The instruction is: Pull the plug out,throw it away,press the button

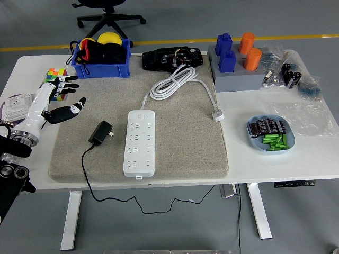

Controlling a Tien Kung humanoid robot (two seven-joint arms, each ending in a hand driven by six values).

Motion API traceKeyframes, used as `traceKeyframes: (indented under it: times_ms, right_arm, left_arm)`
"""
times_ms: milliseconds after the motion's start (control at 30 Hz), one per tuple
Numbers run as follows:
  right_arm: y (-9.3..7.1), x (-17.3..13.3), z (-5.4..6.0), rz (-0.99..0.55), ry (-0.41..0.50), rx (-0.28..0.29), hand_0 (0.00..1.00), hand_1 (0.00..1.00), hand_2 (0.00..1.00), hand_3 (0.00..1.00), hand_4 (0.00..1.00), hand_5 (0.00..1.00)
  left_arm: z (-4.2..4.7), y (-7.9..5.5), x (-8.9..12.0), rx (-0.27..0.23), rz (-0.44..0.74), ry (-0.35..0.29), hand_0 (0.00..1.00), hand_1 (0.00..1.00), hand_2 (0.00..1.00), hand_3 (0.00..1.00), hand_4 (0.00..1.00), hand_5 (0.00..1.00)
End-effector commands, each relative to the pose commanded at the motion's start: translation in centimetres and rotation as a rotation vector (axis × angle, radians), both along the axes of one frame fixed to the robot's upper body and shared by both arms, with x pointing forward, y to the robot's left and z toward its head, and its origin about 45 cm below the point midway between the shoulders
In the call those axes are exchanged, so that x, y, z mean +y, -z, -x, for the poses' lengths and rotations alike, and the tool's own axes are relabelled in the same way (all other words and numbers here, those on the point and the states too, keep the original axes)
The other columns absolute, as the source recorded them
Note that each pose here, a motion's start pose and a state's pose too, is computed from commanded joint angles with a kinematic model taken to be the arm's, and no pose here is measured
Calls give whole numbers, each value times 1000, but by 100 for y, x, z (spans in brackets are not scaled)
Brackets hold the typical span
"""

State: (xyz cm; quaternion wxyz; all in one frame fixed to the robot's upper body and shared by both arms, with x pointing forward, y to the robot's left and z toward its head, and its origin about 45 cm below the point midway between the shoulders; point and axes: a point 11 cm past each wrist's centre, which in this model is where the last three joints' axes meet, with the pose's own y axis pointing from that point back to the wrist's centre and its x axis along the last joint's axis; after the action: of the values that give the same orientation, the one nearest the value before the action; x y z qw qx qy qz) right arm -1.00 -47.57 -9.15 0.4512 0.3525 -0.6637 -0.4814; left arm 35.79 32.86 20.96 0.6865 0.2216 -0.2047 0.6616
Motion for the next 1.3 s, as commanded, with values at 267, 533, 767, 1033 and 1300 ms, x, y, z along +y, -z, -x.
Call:
traceKeyframes:
  times_ms: [267,533,767,1033,1300]
  right_arm:
    - [-8,-17,-20,3,-6,-1,755,687,670,670,765,670]
    - [-11,-23,-21,4,-9,-1,754,686,670,670,765,670]
    - [-12,-26,-10,4,-6,1,754,687,670,670,765,670]
    - [-5,-14,17,3,-4,6,754,686,670,670,765,670]
    - [-1,-3,18,0,-3,4,753,686,670,670,765,669]
  left_arm:
    - [-9,-41,-25,-11,2,10,741,688,693,779,687,114]
    - [-4,-37,-36,-10,2,14,736,682,691,777,684,113]
    - [-3,-46,-57,-12,1,22,735,681,687,774,683,111]
    - [1,-68,-83,-19,6,28,733,681,687,770,683,111]
    - [4,-92,-32,-24,3,15,729,677,685,769,682,110]
